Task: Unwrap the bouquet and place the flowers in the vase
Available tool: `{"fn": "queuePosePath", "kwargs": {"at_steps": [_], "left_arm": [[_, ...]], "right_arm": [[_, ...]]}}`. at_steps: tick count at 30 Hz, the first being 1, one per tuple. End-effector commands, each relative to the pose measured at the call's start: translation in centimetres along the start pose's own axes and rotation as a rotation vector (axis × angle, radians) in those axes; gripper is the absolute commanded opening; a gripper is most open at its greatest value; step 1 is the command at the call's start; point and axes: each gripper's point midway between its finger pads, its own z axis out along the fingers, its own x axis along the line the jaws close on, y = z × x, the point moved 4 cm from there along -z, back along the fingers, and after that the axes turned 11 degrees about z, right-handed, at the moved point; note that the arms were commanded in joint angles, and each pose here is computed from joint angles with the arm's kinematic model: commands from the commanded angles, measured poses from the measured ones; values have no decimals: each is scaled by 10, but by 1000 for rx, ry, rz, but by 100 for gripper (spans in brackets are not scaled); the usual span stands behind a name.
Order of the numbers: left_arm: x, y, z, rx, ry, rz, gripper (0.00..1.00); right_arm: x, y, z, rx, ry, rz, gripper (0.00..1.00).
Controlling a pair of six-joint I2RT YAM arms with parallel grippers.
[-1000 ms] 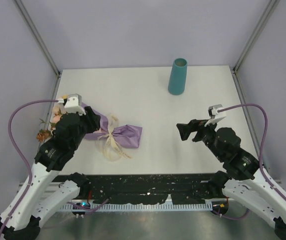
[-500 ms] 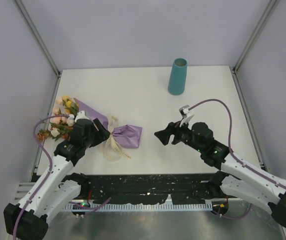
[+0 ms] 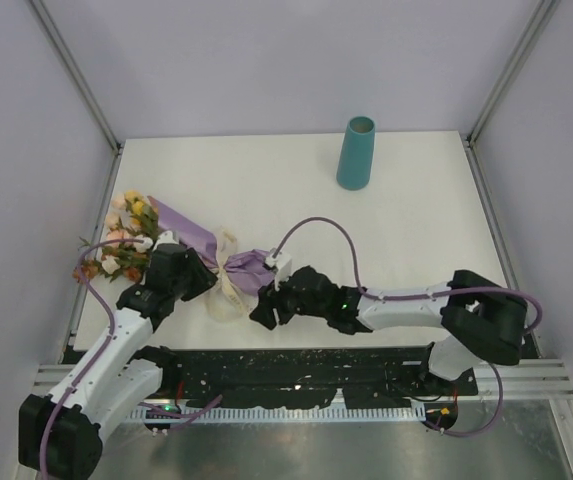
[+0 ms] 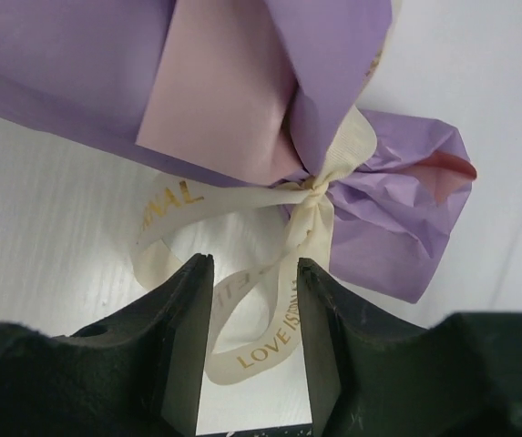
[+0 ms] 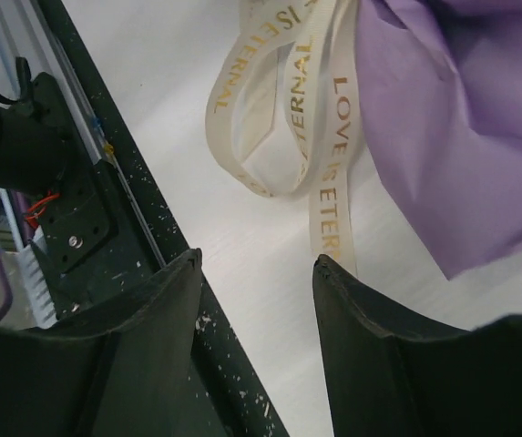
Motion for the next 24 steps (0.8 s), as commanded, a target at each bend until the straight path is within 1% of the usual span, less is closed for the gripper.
{"fn": "queuePosePath", "kwargs": {"at_steps": [1,4,7,9,12,15,24], "left_arm": [[3,12,4,-37,-4,-6,45],[1,8,7,-21,-31,-9,45],[5,3,8,-23,-27,-10,45],[10,0,10,-25,-6,1,47],[20,-1,10,-33,43,2,48],[24,-1,10,-56,53,-2,48],[27,4,7,-62,70,3,49]], "right_arm": [[35,20,33,-120,-14,-156,56],[37,18,54,-117,-86,-248,53],[28,17,64,-130,-164,-272,47],[17,10,69,-122,-210,-279,46],[9,5,70,-118,-259,-302,46],[3,1,71,-108,-283,-329,46],[-9,-20,73,-69,-334,-361,44]]}}
